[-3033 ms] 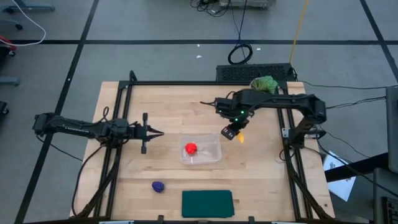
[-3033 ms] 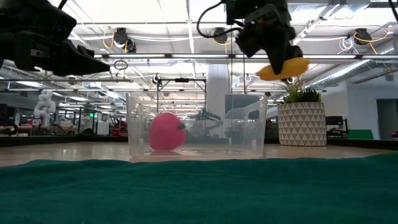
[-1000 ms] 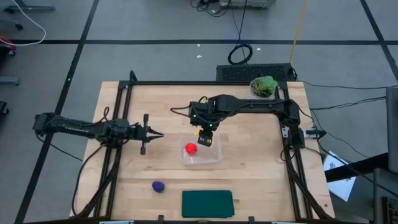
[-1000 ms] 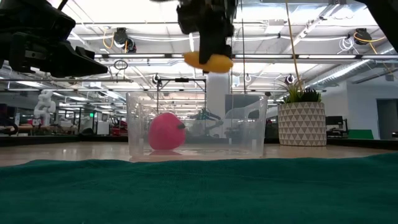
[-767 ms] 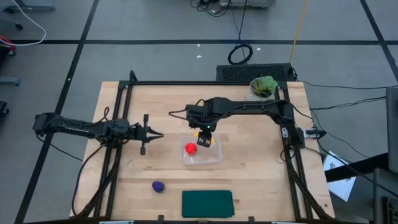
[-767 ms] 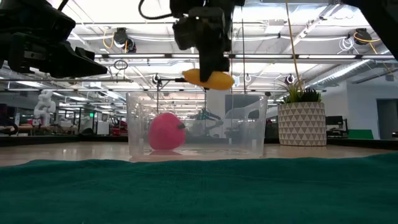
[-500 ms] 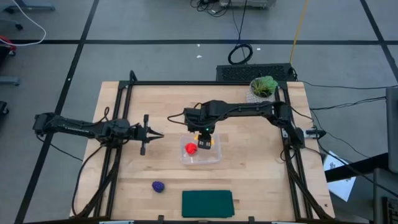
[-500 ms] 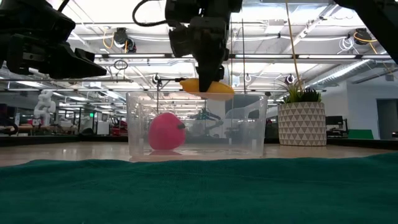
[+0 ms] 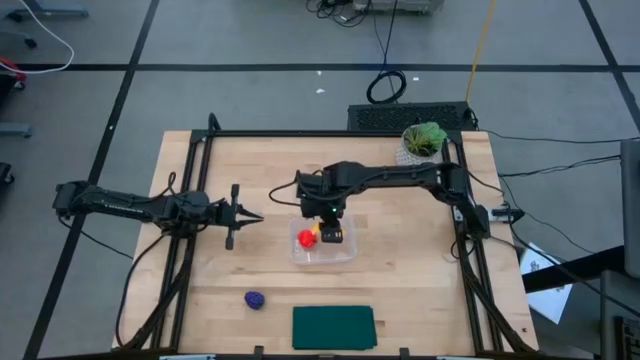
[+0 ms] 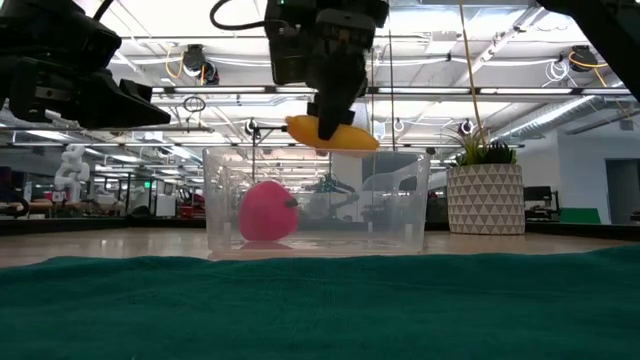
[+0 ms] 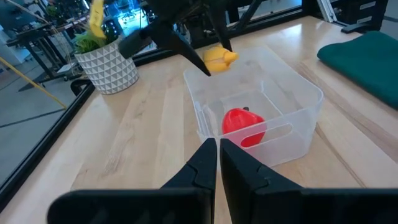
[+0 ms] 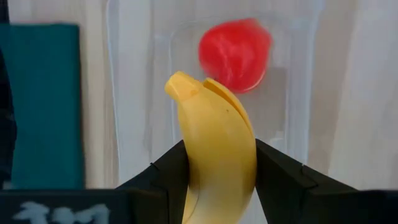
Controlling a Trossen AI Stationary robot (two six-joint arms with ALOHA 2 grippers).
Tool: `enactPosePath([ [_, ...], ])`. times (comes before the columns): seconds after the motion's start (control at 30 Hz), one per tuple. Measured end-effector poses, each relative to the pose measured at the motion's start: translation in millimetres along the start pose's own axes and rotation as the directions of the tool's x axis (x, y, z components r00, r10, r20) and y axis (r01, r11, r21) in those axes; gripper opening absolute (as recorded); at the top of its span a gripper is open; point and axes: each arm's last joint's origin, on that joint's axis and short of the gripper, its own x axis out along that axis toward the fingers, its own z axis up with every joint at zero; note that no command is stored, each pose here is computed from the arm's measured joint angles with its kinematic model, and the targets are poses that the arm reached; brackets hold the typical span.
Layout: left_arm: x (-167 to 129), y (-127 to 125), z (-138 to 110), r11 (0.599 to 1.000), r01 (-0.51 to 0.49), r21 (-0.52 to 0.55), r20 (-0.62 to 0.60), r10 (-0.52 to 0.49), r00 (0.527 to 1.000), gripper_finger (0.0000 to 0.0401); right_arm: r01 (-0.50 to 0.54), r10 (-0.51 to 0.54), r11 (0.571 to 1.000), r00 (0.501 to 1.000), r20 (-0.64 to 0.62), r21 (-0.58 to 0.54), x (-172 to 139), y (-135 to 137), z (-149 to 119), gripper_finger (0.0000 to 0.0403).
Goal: Pick and placing Produce into tupperware
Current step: Put the yellow banana into the transparent bin
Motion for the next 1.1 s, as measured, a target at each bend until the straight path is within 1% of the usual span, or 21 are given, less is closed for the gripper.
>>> enactPosePath([
  [0.1, 0, 0, 0, 1.0, 0.0, 0.0, 0.0, 0.0, 1.0, 0.0026, -0.028, 0.027, 0.999, 0.999, -0.019, -0.033, 6, -2, -4, 0.0146],
  [0.33, 0, 0, 0, 1.0, 0.001, 0.0, 0.0, -0.001, 1.0, 0.0026, -0.031, 0.029, 0.998, 0.999, -0.043, -0.057, 17, -7, -10, 0.0146],
  [0.47, 0, 0, 0, 1.0, 0.001, 0.0, 0.0, -0.001, 1.0, 0.0026, -0.085, 0.083, 0.993, 0.996, -0.034, -0.079, 22, -8, -11, 0.0146],
  [1.0, 0, 0, -2, 1.0, 0.006, -0.002, -0.017, -0.006, 1.0, 0.0026, -0.076, 0.076, 0.991, 0.997, -0.004, -0.111, 27, -8, -9, 0.0146],
  [1.1, 0, -1, -2, 1.0, 0.007, -0.002, -0.021, -0.007, 1.0, 0.0026, -0.07, 0.074, 0.989, 0.997, 0.022, -0.129, 31, -10, -9, 0.0146],
])
